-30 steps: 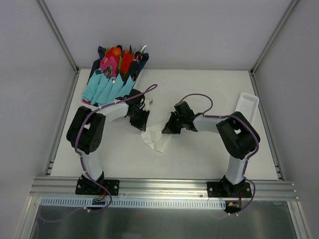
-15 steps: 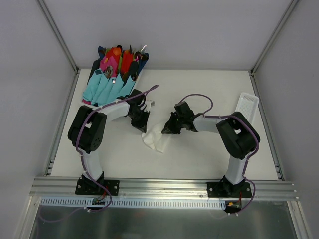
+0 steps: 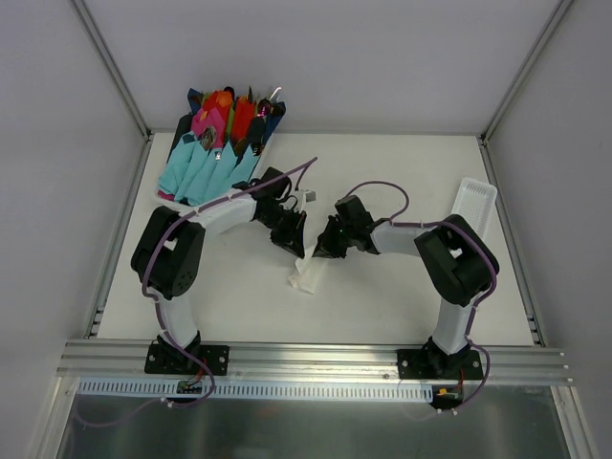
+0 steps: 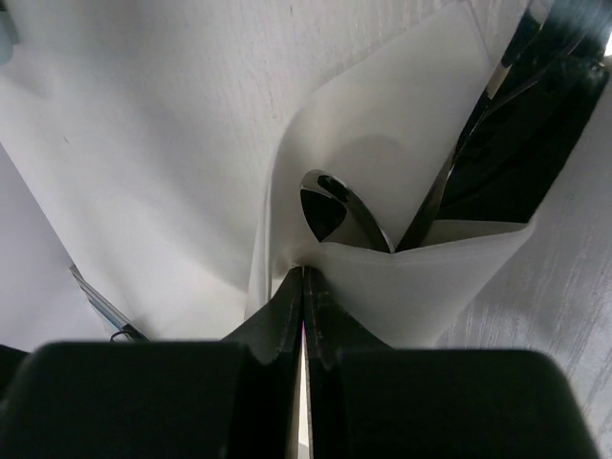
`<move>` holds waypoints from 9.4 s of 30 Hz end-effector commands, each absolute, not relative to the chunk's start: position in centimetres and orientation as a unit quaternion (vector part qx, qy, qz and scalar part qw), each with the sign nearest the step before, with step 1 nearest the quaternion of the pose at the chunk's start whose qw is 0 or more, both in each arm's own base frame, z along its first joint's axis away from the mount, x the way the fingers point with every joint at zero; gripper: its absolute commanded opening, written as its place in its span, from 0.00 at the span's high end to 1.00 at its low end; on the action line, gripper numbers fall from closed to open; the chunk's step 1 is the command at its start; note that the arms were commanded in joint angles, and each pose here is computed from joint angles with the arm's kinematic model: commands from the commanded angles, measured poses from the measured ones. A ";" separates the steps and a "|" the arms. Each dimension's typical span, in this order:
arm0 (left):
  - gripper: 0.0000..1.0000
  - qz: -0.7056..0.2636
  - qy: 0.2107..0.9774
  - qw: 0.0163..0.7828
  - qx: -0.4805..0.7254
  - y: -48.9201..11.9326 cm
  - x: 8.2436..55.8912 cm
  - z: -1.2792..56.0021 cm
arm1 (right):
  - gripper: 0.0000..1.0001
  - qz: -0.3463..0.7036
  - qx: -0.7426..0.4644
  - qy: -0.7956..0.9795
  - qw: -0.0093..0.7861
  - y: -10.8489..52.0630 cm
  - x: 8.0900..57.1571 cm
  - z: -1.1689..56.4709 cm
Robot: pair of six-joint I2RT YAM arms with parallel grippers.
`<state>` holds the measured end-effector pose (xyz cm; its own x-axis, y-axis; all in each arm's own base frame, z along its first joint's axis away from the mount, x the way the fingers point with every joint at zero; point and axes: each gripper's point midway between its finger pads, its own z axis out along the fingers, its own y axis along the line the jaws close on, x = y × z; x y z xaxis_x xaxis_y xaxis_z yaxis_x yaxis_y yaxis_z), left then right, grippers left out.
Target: Place the utensils on the paper napkin and roll it up
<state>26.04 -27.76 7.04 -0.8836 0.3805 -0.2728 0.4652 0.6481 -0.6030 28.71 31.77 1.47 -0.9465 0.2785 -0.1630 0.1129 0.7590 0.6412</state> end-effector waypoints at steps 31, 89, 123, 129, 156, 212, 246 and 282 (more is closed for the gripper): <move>1.00 -0.238 0.952 -0.031 0.191 -26.9 24.6 -2.3 | 0.89 0.284 0.086 0.947 0.123 28.1 26.1 3.2; 1.00 -0.468 0.869 -0.079 0.141 -35.6 23.0 7.4 | 1.00 0.295 0.130 0.943 0.083 26.6 25.5 -1.9; 1.00 -0.416 0.904 -0.076 0.068 -34.4 21.8 -3.4 | 0.84 0.322 0.125 0.935 0.086 26.0 26.2 0.4; 1.00 -0.415 0.903 -0.079 0.074 -34.5 22.1 -3.5 | 0.79 0.343 0.118 0.927 0.093 25.9 26.8 2.4; 1.00 -0.415 0.903 -0.068 0.086 -34.2 23.0 -3.6 | 0.75 0.371 0.062 0.923 0.083 25.9 25.1 3.0; 1.00 -0.418 0.901 -0.074 0.095 -34.0 22.7 -3.1 | 0.82 0.380 0.053 0.916 0.117 25.0 25.3 3.0; 1.00 -0.427 0.896 -0.074 0.102 -34.4 22.8 -2.6 | 0.79 0.392 0.002 0.912 0.123 26.5 25.7 4.1; 0.57 -0.346 0.899 0.091 0.251 -30.8 24.1 6.8 | 1.00 0.413 0.016 0.904 0.106 28.0 25.5 4.0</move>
<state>24.41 -32.90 7.83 -0.8873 0.3225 -0.3297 0.4603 0.5737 -0.6775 25.43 27.03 2.76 -0.9775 0.1095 -0.1803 -0.0538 0.6970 0.7151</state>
